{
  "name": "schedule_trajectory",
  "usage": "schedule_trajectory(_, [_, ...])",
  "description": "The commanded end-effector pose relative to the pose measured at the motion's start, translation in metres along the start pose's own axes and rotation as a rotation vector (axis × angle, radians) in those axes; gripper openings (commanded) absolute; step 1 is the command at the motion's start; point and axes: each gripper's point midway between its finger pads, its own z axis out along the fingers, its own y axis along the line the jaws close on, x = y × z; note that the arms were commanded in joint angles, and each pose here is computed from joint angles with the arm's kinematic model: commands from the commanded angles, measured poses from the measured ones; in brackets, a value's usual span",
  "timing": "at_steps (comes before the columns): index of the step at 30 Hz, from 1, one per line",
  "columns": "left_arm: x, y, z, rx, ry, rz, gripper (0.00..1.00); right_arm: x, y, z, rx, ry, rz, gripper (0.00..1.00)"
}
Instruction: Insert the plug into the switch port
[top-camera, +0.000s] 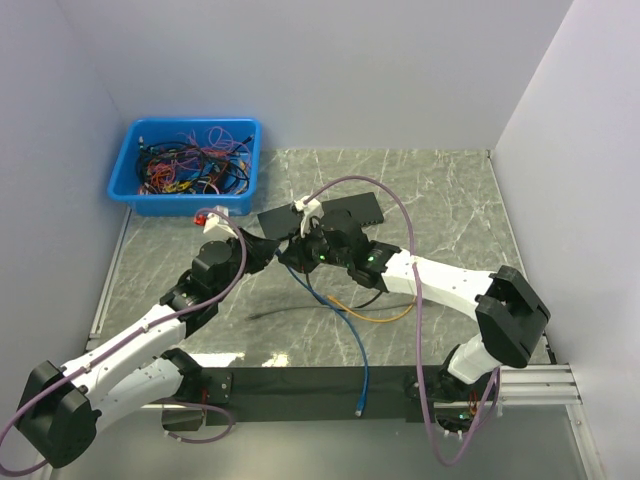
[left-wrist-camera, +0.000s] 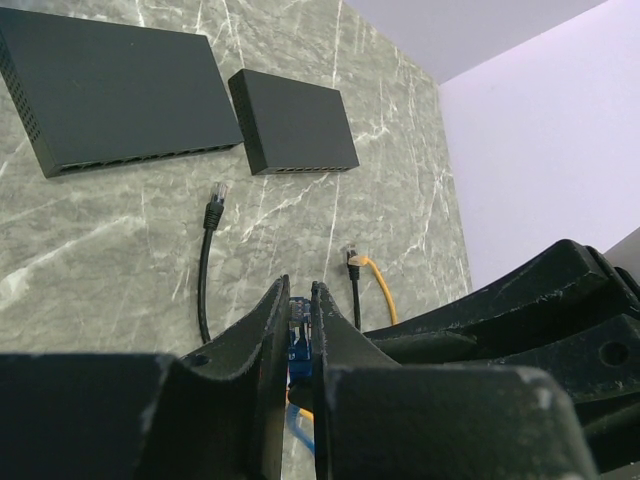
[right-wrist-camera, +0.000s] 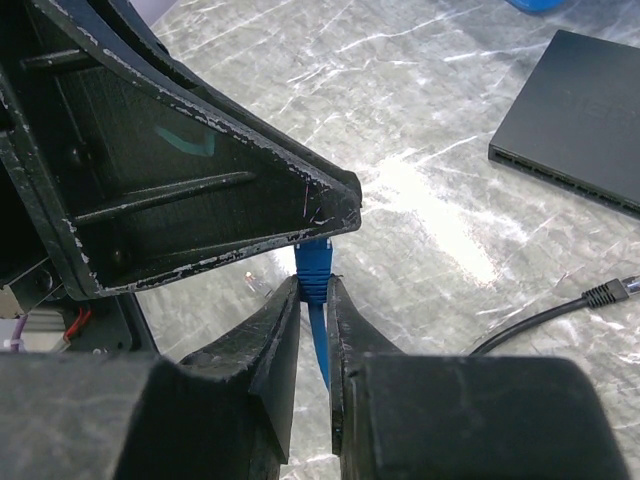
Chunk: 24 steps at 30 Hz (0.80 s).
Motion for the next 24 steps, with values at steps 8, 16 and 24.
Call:
schedule_trajectory(8, [0.001,-0.002,0.003,0.012,-0.004,-0.014,0.38,-0.027,-0.021,-0.009,0.047,-0.104,0.030,0.00])
schedule_trajectory(16, [-0.002,0.033,-0.001,-0.128,-0.056,0.002,0.64,-0.024,-0.117,-0.015,0.352,-0.084,0.141,0.00])
schedule_trajectory(24, [-0.005,0.070,0.019,-0.327,-0.082,0.102,0.67,0.000,-0.203,0.005,0.635,0.073,0.211,0.00])
